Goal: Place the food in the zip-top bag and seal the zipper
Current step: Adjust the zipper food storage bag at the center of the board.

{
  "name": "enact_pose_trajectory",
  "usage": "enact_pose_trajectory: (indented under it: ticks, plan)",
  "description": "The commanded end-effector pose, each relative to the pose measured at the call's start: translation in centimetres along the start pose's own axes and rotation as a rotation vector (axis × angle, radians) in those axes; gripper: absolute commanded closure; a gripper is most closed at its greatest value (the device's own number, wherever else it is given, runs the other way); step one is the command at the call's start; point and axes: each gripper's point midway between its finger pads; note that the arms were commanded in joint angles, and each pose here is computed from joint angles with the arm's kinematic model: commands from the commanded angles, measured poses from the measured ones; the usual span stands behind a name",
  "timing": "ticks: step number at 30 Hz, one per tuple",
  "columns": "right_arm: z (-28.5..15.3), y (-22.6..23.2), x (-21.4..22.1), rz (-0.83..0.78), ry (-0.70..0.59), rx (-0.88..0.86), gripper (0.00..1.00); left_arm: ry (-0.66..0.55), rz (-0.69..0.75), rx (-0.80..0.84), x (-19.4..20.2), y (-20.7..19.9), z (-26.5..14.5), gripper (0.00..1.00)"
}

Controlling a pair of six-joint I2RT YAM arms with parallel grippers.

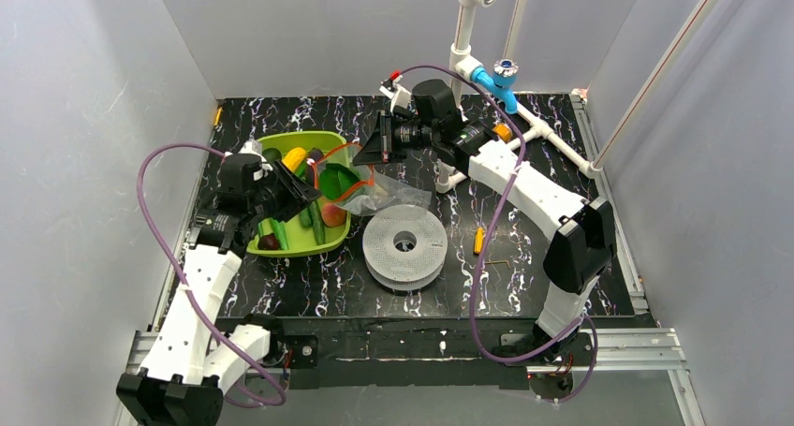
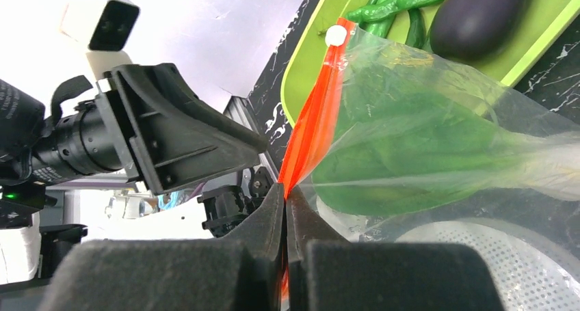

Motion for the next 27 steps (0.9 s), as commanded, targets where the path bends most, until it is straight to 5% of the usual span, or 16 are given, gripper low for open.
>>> enact_pose_trajectory:
  ticks: [1,10,16,27]
  plan:
    - [-2.2,1.1,-2.1,-0.034,-0.080,0.001,0.99,0.017,-0.099,0.006,0.2,-0.1,1.4,0.73]
    - [-2.2,1.0,-1.9,-0.035,-0.074,-0.003,0.99,0.032,-0.126,0.016,0.7,0.5,3.4,0.76]
    - [-2.1,0.7,-1.9,-0.041,-0.074,0.007,0.99,0.045,-0.075,0.054,0.1,-0.4,4.6,0.97]
    - [-3.5,-6.2,-4.3,-0.347,-0.157,0.414,0.99,-0.018,0.138,0.469,-8.2,-12.9,4.9,1.00]
Point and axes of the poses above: each gripper's point midway between its finger pads, its own z axis out along the fingers, its own y axis along the line the jaws close on, x = y × z, and after that the axes turned 5 degrees about z, right-handed
